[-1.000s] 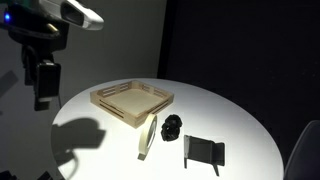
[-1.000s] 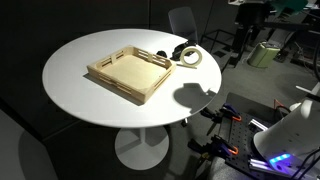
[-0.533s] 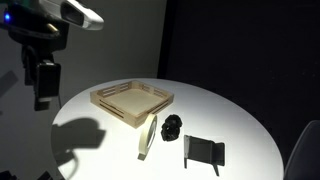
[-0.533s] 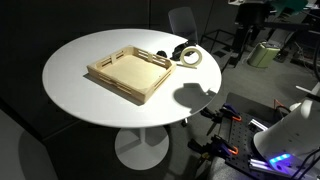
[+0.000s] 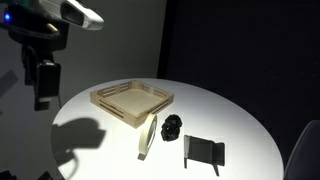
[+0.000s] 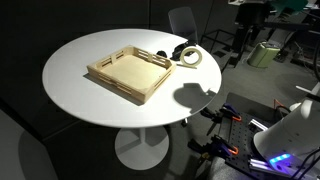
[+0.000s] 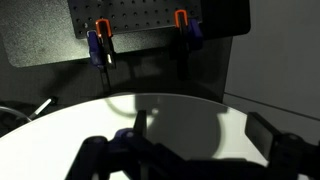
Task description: Place the tape on the tray
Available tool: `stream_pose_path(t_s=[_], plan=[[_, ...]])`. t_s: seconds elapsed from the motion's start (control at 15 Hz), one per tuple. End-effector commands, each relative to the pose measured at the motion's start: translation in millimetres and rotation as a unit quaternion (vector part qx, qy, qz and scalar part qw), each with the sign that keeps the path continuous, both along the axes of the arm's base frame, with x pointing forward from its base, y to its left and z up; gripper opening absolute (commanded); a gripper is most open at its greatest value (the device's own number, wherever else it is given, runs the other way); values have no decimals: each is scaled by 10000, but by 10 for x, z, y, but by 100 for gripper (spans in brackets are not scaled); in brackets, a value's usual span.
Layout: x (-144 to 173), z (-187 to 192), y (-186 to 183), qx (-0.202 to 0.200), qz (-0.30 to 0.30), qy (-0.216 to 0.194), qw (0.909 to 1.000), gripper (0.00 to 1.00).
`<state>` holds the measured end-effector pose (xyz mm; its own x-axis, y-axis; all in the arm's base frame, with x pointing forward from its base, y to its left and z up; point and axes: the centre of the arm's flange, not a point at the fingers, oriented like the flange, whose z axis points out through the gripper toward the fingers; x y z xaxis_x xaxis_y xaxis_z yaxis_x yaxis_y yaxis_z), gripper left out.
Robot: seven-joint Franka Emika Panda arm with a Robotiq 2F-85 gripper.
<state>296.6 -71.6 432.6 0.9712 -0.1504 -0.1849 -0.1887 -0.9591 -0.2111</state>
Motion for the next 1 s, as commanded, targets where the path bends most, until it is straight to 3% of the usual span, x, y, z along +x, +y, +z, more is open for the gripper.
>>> stream_pose_path(t_s=[0.0, 0.73, 0.93], plan=[[0, 0, 0, 0, 0, 0, 10000, 100], [0, 0, 0, 0, 0, 0, 10000, 100], [244, 62, -97, 22, -4, -34, 10000, 100]])
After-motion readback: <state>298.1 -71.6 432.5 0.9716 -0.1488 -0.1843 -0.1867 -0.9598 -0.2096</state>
